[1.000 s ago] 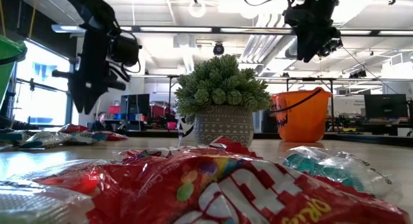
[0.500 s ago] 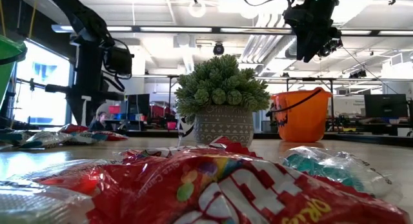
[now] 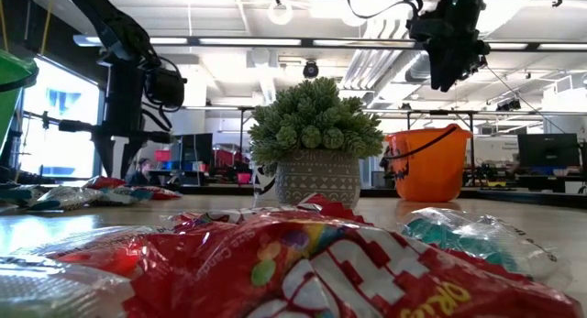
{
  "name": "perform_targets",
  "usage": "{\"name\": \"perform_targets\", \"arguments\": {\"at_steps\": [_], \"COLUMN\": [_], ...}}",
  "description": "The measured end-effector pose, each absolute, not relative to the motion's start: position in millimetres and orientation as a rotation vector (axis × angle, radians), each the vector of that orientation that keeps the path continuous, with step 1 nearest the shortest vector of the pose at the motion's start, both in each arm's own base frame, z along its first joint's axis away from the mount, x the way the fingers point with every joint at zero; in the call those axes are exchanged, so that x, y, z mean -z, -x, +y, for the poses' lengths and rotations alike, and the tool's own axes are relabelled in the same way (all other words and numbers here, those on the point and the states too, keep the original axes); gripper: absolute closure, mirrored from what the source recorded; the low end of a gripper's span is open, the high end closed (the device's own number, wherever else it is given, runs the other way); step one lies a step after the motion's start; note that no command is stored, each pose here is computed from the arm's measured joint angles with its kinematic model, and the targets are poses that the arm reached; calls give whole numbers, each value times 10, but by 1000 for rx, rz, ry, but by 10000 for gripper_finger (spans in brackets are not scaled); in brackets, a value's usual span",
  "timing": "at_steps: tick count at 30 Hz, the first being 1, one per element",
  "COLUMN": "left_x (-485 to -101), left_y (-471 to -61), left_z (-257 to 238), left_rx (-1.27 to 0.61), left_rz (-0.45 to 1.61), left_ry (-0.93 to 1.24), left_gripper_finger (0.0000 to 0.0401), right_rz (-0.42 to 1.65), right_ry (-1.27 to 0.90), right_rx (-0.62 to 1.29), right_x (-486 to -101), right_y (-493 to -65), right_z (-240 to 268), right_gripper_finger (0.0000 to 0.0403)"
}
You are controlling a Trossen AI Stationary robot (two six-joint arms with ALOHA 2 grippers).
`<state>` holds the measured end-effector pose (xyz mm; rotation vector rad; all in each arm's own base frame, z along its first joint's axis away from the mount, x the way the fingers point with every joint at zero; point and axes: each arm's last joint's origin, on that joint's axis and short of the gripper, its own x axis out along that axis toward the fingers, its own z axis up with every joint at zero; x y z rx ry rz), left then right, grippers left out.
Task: Sort candy
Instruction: Put the orange gummy into the green bucket
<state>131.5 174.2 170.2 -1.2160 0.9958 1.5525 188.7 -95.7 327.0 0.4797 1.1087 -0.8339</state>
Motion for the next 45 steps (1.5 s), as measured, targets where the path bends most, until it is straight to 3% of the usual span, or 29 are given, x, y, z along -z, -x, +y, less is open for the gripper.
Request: {"name": "perform_targets", "arguments": {"at_steps": [19,27,45], "left_x": [-1694,-1484,-1326], "left_y": [-1338,-1409,-1414], "left_z": [1741,1831,1868], "left_rx": [-1551,-1536,-1642], "left_rz": [964,1013,1083], "left_ry": [1265,1303,1211], "left_gripper_finger": [317,317,328], "right_rz": [1115,1114,1112], "right_ry": [-442,-462,-489], "right_rx": [830,820,795], "right_x": [-3276,-3274,-3272], "right_y": [-1846,-1835,-1841], "right_z": [-1061,-1082,-1073], "right_gripper_finger": [258,258,258]}}
